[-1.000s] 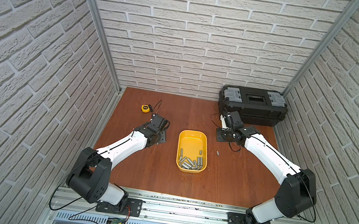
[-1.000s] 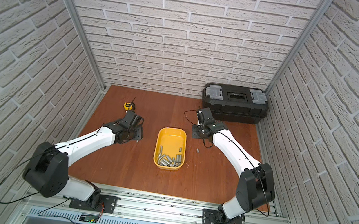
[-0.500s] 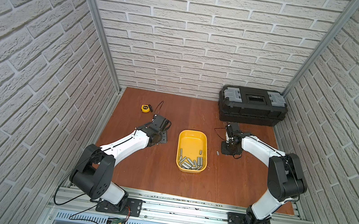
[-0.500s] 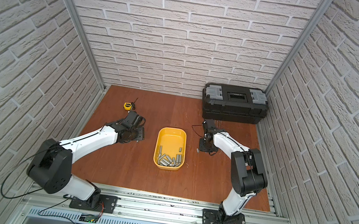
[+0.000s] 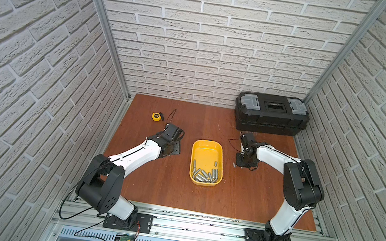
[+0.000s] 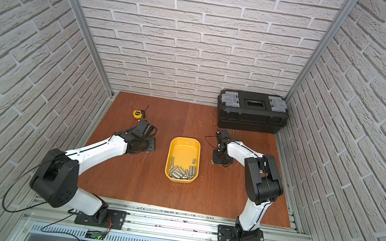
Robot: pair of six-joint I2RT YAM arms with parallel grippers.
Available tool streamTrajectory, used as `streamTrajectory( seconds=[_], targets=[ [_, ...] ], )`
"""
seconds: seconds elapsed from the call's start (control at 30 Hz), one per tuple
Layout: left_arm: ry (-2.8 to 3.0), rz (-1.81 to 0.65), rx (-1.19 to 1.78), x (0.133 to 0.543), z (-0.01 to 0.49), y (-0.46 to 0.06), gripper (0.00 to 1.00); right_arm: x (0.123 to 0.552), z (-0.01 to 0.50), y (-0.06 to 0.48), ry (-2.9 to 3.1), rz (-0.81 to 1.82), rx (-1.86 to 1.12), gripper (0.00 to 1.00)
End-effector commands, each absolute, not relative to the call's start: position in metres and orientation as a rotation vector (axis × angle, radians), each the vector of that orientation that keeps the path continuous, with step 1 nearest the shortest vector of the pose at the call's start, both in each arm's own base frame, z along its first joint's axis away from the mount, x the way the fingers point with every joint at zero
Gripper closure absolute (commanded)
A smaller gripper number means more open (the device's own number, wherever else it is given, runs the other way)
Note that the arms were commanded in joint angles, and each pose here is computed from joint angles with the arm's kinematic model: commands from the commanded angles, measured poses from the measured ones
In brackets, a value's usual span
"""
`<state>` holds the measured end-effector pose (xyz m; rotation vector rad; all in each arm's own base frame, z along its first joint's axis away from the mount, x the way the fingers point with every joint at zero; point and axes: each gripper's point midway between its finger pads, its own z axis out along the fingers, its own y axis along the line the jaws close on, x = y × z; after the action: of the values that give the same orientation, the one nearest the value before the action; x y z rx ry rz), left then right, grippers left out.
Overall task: Take out the socket from the storage box
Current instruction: Place the socket head at the center of the board.
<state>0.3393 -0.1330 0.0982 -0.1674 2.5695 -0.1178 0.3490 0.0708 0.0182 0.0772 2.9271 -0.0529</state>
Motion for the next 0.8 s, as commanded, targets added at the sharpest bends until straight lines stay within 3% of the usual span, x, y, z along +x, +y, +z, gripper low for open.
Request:
streamTrajectory(
  seconds=[0.0,0.43,0.77],
  targets=[
    [2.540,-0.141,-0.156,0.347,0.106,-0.139,0.38,0.348,0.012,0.070,2.939,-0.044,0.095,0.81],
    [2.532,-0.144,-0.118,0.349,0.112,-0.142,0.37,0.352,0.039,0.071,2.889,-0.027,0.106,0.69],
    [2.524,-0.158,-0.004,0.355,0.131,-0.164,0.36,0.358,0.118,0.069,2.711,0.011,0.107,0.56]
  ],
)
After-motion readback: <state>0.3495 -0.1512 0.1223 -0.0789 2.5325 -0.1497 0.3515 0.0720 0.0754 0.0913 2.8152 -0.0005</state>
